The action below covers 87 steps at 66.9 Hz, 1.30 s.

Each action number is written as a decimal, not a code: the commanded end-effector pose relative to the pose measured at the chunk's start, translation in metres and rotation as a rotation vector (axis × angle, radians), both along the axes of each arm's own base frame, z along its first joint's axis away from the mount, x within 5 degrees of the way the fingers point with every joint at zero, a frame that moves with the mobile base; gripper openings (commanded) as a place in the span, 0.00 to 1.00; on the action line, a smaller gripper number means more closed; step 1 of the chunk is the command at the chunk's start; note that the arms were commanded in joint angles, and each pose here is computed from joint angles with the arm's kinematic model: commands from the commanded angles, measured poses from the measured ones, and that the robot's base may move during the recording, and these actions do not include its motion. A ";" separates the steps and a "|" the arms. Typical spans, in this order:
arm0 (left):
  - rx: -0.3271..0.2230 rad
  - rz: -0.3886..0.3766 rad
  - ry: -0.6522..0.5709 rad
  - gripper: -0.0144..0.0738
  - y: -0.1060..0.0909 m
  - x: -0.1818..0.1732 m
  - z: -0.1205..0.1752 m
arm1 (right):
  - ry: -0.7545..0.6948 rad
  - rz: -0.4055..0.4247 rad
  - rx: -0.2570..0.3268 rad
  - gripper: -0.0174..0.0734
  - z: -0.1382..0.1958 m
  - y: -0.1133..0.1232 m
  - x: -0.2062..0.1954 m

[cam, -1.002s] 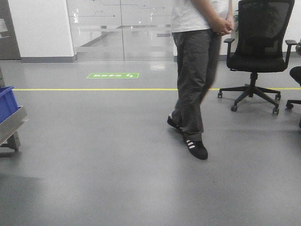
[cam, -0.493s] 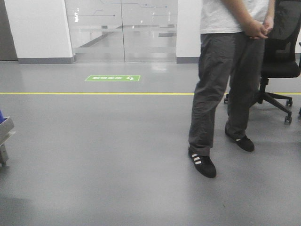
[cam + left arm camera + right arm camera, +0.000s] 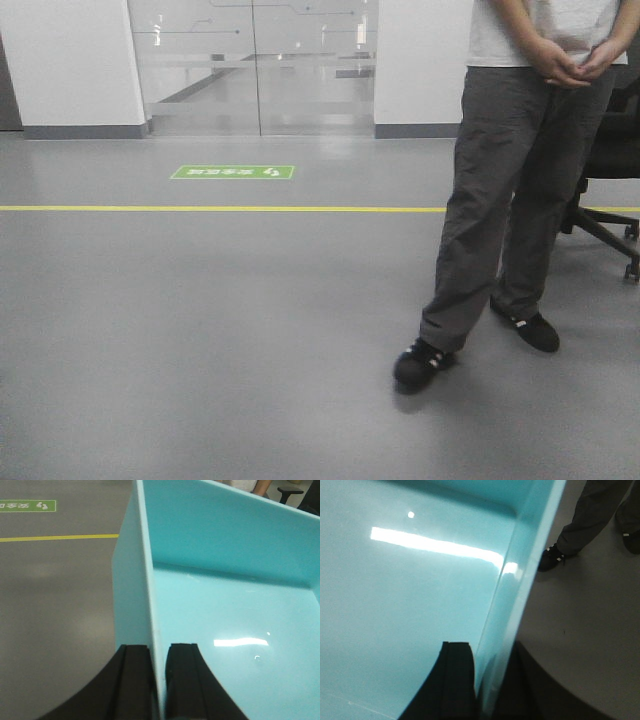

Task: Fetch blue bin and place on conveyor start
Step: 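Hold the teal bin in both grippers while the base drives to the conveyor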

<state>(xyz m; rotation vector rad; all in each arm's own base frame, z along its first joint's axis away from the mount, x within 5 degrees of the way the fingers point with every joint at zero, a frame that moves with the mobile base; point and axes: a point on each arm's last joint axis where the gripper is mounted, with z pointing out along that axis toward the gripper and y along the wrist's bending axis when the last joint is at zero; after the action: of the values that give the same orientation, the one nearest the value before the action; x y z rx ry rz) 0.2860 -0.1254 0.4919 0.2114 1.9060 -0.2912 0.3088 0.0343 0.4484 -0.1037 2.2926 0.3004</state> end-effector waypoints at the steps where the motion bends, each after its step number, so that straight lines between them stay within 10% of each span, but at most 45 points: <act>1: -0.038 -0.016 -0.090 0.04 0.000 -0.005 0.014 | -0.041 0.006 -0.045 0.02 0.005 -0.003 -0.001; 87: -0.032 -0.014 -0.092 0.04 0.001 -0.004 0.014 | -0.041 0.006 -0.045 0.02 0.005 -0.003 -0.001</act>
<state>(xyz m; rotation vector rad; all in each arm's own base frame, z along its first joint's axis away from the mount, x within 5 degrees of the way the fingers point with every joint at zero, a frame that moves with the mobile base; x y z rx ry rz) 0.2861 -0.1252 0.4920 0.2123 1.9043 -0.2876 0.3092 0.0344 0.4483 -0.1031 2.2917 0.3026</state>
